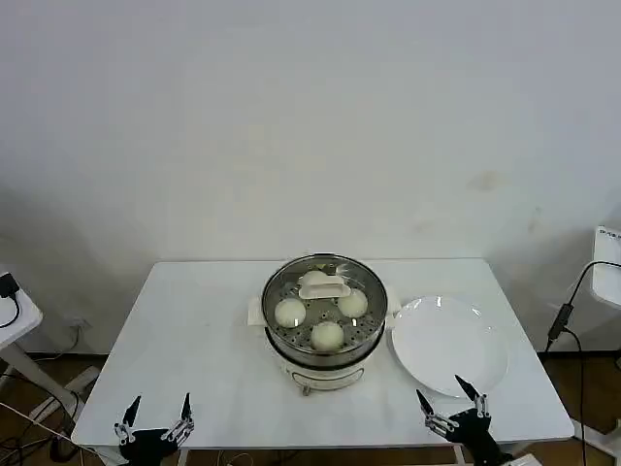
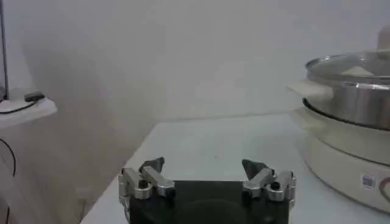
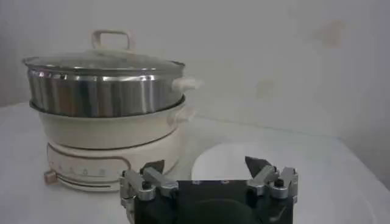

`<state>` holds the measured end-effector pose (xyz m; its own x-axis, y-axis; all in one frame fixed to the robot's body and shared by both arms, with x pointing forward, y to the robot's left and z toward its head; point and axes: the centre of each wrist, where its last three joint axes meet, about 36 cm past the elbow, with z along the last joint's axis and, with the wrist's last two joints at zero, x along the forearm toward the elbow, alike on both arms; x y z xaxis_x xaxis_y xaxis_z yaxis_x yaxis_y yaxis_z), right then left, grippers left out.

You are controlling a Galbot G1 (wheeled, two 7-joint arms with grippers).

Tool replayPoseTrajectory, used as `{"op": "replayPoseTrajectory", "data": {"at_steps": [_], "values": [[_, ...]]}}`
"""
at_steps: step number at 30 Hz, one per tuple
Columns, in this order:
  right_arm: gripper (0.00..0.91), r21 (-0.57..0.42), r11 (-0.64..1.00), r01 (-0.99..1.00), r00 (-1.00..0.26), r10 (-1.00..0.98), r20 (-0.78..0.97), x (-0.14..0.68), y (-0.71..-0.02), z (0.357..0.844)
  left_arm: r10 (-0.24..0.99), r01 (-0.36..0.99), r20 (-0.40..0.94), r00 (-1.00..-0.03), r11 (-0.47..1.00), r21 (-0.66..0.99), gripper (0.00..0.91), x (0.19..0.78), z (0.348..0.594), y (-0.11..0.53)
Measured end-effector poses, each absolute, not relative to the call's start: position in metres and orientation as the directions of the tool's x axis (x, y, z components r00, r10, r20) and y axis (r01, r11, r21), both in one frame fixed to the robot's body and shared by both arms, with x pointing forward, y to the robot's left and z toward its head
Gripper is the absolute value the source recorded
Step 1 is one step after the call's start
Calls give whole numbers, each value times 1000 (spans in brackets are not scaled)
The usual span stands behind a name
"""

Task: Take steamed baozi put them in steamer then cover it.

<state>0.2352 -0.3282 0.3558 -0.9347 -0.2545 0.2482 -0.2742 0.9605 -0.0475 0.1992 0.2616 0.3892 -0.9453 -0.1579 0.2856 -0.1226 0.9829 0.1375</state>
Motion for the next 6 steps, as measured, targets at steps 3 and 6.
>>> {"op": "replayPoseTrajectory", "data": {"at_steps": [3, 6], "values": [[907, -47, 960, -274, -933, -254, 256, 236, -327, 356, -155, -120, 292, -944, 983, 136, 907, 197, 388, 259], [907, -45, 960, -278, -928, -256, 270, 235, -325, 356, -151, -117, 296, -943, 984, 132, 907, 196, 387, 256]]}}
